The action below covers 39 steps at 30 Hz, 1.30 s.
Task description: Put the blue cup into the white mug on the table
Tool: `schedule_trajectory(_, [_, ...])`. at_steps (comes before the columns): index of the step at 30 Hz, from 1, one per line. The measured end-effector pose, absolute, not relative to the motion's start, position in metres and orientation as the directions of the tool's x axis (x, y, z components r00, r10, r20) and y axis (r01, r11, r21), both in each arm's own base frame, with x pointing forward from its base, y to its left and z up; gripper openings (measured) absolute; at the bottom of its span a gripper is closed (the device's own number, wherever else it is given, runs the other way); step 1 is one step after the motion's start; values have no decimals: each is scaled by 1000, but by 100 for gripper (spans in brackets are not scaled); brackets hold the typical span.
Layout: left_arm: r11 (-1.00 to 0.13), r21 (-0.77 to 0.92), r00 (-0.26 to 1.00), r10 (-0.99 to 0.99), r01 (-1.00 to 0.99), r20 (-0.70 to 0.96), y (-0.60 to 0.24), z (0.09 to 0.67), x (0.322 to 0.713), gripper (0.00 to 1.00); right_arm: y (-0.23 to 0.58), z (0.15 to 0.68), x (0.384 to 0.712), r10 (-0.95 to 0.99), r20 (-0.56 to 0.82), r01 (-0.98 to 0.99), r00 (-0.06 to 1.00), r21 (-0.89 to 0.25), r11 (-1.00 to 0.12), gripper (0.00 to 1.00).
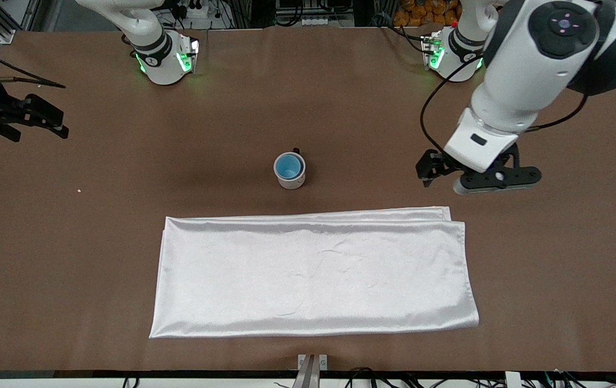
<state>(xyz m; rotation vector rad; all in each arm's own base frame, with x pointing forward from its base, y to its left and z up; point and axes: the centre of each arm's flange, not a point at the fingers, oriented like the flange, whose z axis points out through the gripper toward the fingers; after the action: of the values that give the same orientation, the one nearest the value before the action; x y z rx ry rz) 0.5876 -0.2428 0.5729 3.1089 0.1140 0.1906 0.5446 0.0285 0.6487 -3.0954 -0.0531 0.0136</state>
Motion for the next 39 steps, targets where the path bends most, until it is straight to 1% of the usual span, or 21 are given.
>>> schedule_trajectory(6, [-998,13,992,57,56,109,-191,577,601,100,29,648,544,35,-15,34,999,-46,-998,100])
schedule_trajectory(12, [-999,3,993,53,53,102,-160,581,606,100,28,647,544,34,-22,33,999,-46,-998,100])
schedule_trajectory(28, [-999,-29,994,-42,-39,100,-100,605,601,100,27,646,543,33,-27,32,999,-46,-998,100])
schedule_trajectory(39, [-999,-44,996,-34,-30,82,-79,616,591,100,27,646,543,32,-27,30,999,-46,-998,100])
